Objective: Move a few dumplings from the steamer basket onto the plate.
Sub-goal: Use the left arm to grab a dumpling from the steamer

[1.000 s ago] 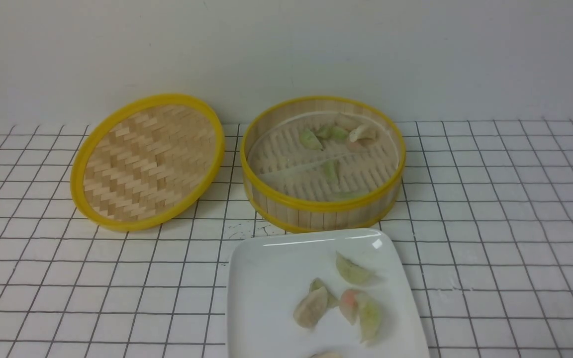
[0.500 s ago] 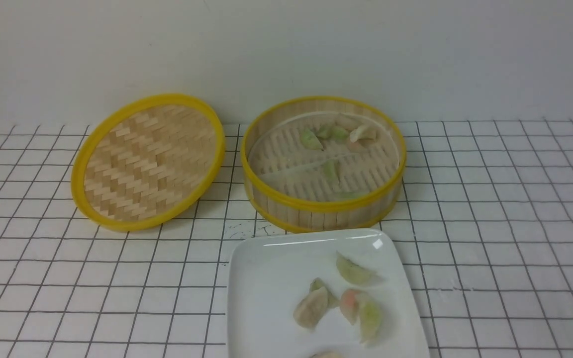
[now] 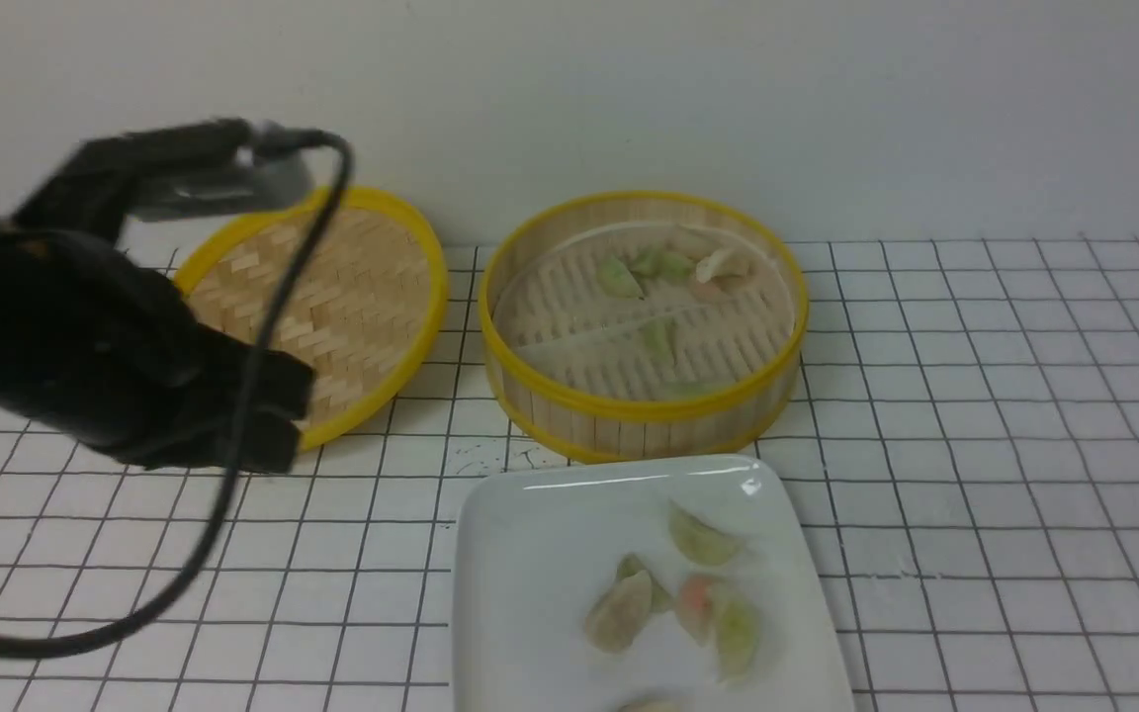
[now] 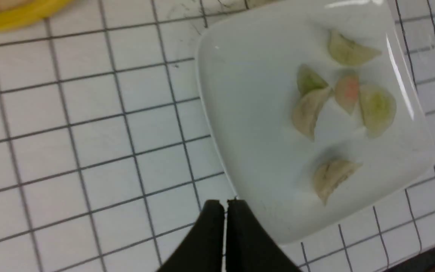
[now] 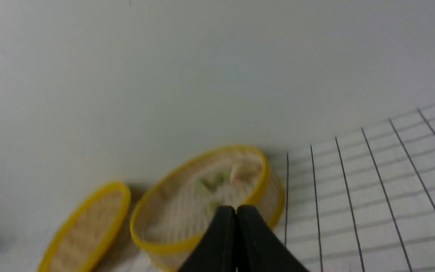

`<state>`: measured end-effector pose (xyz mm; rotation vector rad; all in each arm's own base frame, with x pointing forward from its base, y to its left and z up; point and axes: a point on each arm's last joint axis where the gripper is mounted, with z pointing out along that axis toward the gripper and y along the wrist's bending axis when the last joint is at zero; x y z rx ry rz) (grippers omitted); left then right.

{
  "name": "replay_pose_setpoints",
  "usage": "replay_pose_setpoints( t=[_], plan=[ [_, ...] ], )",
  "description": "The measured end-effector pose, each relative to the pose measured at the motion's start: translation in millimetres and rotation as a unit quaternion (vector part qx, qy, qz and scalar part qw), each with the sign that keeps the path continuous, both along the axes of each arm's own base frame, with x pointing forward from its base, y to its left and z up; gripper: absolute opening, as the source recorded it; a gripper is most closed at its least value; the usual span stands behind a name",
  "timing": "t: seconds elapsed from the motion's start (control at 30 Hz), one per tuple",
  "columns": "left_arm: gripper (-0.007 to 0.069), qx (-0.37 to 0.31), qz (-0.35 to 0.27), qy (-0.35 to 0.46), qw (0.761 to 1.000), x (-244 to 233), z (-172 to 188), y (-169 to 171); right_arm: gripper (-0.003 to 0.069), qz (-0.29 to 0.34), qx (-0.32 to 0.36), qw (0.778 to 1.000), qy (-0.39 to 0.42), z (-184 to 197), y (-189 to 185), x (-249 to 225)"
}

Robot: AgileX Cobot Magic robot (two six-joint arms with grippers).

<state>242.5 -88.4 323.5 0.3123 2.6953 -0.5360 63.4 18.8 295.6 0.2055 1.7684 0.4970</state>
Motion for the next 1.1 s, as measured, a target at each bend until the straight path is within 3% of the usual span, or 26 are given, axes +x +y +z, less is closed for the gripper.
replay_pose_setpoints(
  t=[0.13, 0.23, 0.37, 0.57, 0.77, 0.93, 0.97, 1.1],
  plan=[
    [-0.0006, 0.010, -0.064, 0.003, 0.998, 23.6, -9.6, -37.4, -0.0014, 0.052, -0.076, 0.989, 0.118, 25.8, 7.8, 29.8],
    [-0.0006, 0.018, -0.110, -0.008, 0.994, 50.5, -8.1, -74.0, -0.0014, 0.113, -0.124, 0.964, 0.208, 39.9, 13.3, 62.2],
    [-0.0006, 0.036, -0.151, -0.030, 0.987, 97.4, 0.4, -115.6, -0.0014, 0.144, -0.146, 0.947, 0.245, 50.7, 16.8, 88.0],
    [0.0011, 0.077, -0.172, -0.041, 0.981, 142.3, -13.5, -152.0, -0.0014, 0.154, -0.138, 0.946, 0.251, 52.2, 19.1, 93.3],
    [0.0140, 0.097, -0.141, -0.053, 0.984, 182.9, -47.5, -176.7, -0.0014, 0.165, -0.127, 0.943, 0.260, 51.8, 21.2, 91.3],
    [0.0369, 0.101, -0.132, -0.045, 0.985, 206.2, -90.2, -189.6, -0.0014, 0.169, -0.125, 0.942, 0.262, 51.6, 21.9, 90.6],
    [0.0369, 0.101, -0.132, -0.044, 0.985, 206.8, -92.0, -189.9, -0.0014, 0.169, -0.125, 0.942, 0.262, 51.6, 21.9, 90.6],
    [0.0496, 0.096, -0.126, -0.058, 0.986, 221.2, -128.6, -198.0, -0.0014, 0.171, -0.128, 0.941, 0.262, 51.5, 22.0, 90.5]
  ],
)
